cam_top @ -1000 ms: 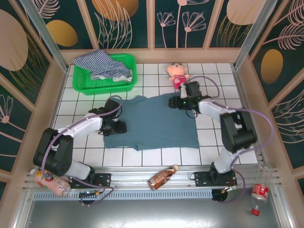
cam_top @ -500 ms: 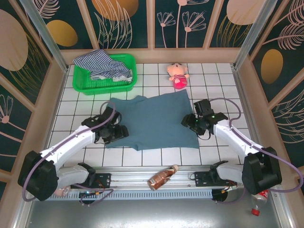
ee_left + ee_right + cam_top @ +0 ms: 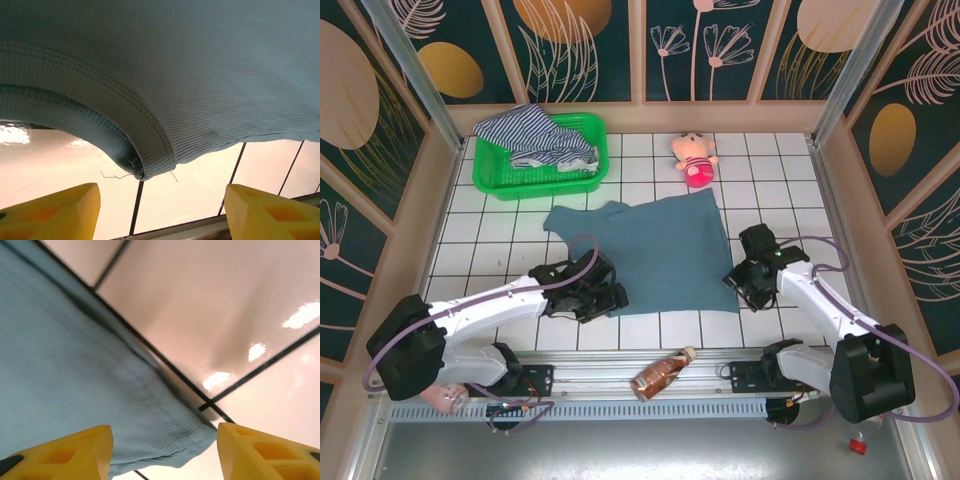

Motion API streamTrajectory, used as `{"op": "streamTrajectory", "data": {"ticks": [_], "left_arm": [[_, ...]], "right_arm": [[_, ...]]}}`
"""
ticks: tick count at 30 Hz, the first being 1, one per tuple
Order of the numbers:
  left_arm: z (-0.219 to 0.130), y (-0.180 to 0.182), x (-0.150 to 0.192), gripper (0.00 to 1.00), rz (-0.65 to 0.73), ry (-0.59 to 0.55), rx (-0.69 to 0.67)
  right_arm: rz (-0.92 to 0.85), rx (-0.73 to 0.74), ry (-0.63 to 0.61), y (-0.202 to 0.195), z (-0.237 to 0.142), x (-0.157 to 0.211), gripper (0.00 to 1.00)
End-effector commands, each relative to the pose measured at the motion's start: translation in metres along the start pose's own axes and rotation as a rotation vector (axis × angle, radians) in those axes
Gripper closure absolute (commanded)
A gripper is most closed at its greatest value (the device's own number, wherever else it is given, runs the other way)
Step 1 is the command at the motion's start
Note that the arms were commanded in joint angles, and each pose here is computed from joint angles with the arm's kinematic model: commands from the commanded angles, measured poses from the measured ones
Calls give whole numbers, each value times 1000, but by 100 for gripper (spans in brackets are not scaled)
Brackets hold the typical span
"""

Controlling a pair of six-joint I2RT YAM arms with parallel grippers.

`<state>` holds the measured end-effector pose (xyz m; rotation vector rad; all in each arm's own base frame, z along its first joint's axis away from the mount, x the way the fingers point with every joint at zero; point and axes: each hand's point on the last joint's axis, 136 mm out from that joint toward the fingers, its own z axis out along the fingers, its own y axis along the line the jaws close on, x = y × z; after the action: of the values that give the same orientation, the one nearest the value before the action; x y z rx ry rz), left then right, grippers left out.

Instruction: Fold and stack the tank tops

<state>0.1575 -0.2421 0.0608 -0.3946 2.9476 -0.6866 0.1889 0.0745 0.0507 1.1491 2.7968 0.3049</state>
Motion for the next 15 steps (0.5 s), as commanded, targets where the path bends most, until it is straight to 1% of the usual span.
{"op": "streamTrajectory", "data": {"ticks": [1,3,5,8,13,15], "left_arm": [[10,-7,-1,35,-45,-13,28],[15,0,1,38,-47,-4,-1],[17,6,4,42,-47,2,-8],[20,8,4,50,-47,0,-9],[22,9,3,61,-51,-2,-17],[22,13,3,67,-49,-7,-29]], "right_arm": [[55,43,68,-18,9,13,44],[59,31,92,-16,15,17,46],[69,-15,116,-8,20,21,49],[77,-8,132,-8,27,23,54],[67,-4,126,-4,31,22,67],[69,14,124,-7,33,22,75]]}}
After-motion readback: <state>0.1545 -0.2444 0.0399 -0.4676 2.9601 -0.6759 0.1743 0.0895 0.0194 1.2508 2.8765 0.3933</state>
